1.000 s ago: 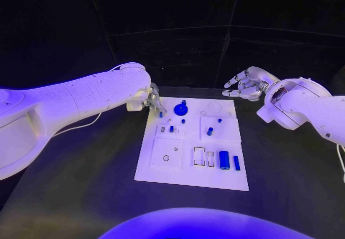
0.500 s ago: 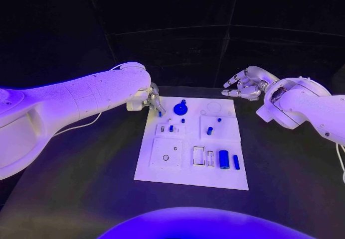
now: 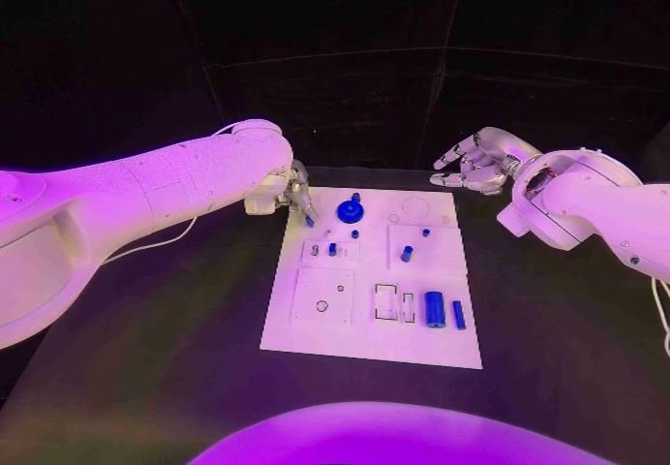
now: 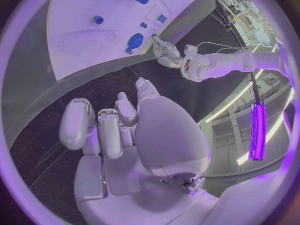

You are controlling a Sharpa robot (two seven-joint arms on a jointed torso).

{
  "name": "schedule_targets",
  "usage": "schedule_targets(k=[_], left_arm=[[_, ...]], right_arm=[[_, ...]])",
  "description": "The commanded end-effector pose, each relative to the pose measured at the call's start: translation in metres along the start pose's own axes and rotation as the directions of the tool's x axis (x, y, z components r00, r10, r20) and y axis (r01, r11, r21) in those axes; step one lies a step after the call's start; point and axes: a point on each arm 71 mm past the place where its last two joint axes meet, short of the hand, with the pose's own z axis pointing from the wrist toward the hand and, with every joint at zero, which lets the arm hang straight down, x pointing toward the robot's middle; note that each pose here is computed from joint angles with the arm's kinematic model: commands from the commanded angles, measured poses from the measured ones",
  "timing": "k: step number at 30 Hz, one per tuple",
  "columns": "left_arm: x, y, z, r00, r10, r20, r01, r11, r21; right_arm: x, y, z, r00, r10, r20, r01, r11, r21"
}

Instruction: Assemble the parts on the task board

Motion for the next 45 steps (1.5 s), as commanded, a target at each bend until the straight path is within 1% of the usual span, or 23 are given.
schedule_targets(k=[1, 7, 10, 15, 20, 27, 32, 34, 37, 45], left_arm=[[0.0021, 0.0001, 0.0005, 1.000, -0.013, -0.013, 0.013, 1.000, 0.014], [0.0005, 0.0018, -0.0007, 0.998, -0.060, 0.012, 0.059, 0.997, 0.044], [0.0001, 0.0044, -0.0028, 0.994, -0.104, 0.029, 0.102, 0.993, 0.067], [0.0019, 0.0084, -0.0083, 0.989, -0.138, 0.050, 0.133, 0.987, 0.091], [0.0074, 0.0109, -0.0174, 0.984, -0.166, 0.063, 0.157, 0.979, 0.128], [0.0168, 0.0089, -0.0328, 0.977, -0.195, 0.090, 0.174, 0.964, 0.202], [0.0234, 0.0093, -0.0406, 0.975, -0.199, 0.101, 0.172, 0.957, 0.232], [0.0261, 0.0107, -0.0429, 0.975, -0.193, 0.112, 0.163, 0.958, 0.237], [0.0305, 0.0129, -0.0441, 0.975, -0.187, 0.119, 0.155, 0.958, 0.239], [0.0420, 0.0162, -0.0432, 0.979, -0.172, 0.107, 0.144, 0.963, 0.228]], right_arm=[[0.000, 0.002, 0.000, 1.000, 0.001, -0.004, -0.001, 1.000, -0.010], [0.000, 0.002, 0.000, 1.000, 0.001, -0.003, -0.001, 1.000, -0.010], [-0.001, 0.001, 0.000, 1.000, 0.000, -0.004, 0.000, 1.000, -0.010], [-0.001, 0.001, 0.000, 1.000, 0.000, -0.004, 0.000, 1.000, -0.009], [-0.002, 0.000, -0.001, 1.000, -0.001, -0.003, 0.001, 1.000, -0.007], [-0.003, -0.002, -0.001, 1.000, -0.001, -0.002, 0.001, 1.000, -0.005], [-0.003, -0.003, -0.001, 1.000, 0.000, -0.002, 0.000, 1.000, -0.002], [-0.003, -0.003, -0.001, 1.000, 0.000, -0.002, 0.000, 1.000, -0.001], [-0.004, -0.003, -0.002, 1.000, 0.001, -0.001, -0.001, 1.000, -0.001], [-0.004, -0.004, -0.001, 1.000, 0.001, -0.002, -0.001, 1.000, -0.001]])
